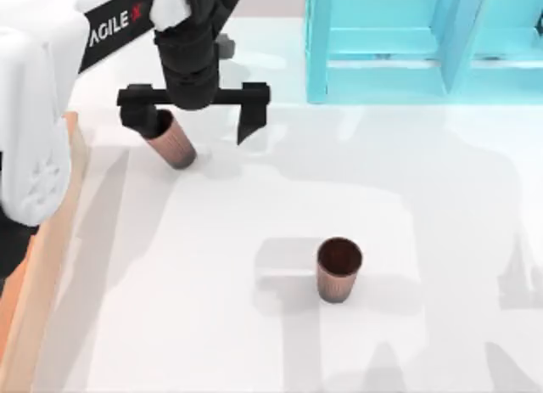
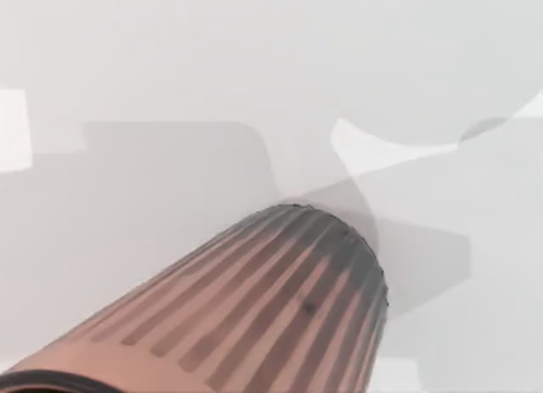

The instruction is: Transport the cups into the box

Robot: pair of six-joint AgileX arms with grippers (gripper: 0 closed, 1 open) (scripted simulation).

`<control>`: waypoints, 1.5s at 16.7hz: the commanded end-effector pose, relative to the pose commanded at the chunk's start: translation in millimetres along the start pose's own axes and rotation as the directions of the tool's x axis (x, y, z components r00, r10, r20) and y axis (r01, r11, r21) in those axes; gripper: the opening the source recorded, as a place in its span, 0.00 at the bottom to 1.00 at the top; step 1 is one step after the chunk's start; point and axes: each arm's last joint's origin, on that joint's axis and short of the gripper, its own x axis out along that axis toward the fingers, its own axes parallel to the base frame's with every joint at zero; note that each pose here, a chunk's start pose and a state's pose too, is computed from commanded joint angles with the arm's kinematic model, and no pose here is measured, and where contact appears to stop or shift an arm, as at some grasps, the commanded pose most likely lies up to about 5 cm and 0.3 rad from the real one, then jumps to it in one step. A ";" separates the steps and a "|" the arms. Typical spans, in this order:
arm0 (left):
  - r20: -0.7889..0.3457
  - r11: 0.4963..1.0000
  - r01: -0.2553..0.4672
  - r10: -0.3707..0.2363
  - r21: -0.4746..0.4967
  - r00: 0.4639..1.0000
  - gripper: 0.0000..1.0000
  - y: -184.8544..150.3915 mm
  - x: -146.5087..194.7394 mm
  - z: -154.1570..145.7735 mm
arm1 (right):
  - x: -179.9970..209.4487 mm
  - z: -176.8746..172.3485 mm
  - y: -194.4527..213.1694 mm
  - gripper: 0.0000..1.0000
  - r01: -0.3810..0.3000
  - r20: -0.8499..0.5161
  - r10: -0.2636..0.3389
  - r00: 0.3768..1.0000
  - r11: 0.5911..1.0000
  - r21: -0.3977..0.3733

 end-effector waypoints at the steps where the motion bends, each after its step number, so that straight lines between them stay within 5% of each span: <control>1: 0.000 1.000 0.000 0.000 0.000 1.000 0.92 0.0 0.0 0.0 | 0.0 0.0 0.0 1.00 0.000 0.000 0.000 1.000 1.000 0.000; 13: 0.000 1.000 0.000 0.000 0.000 1.000 0.02 0.0 0.0 0.0 | 0.0 0.0 0.0 1.00 0.000 0.000 0.000 1.000 1.000 0.000; 25: 0.012 1.000 0.004 -0.004 0.000 1.000 0.00 13.9 -16.3 5.2 | 0.0 0.0 0.0 1.00 0.000 0.000 0.000 1.000 1.000 0.000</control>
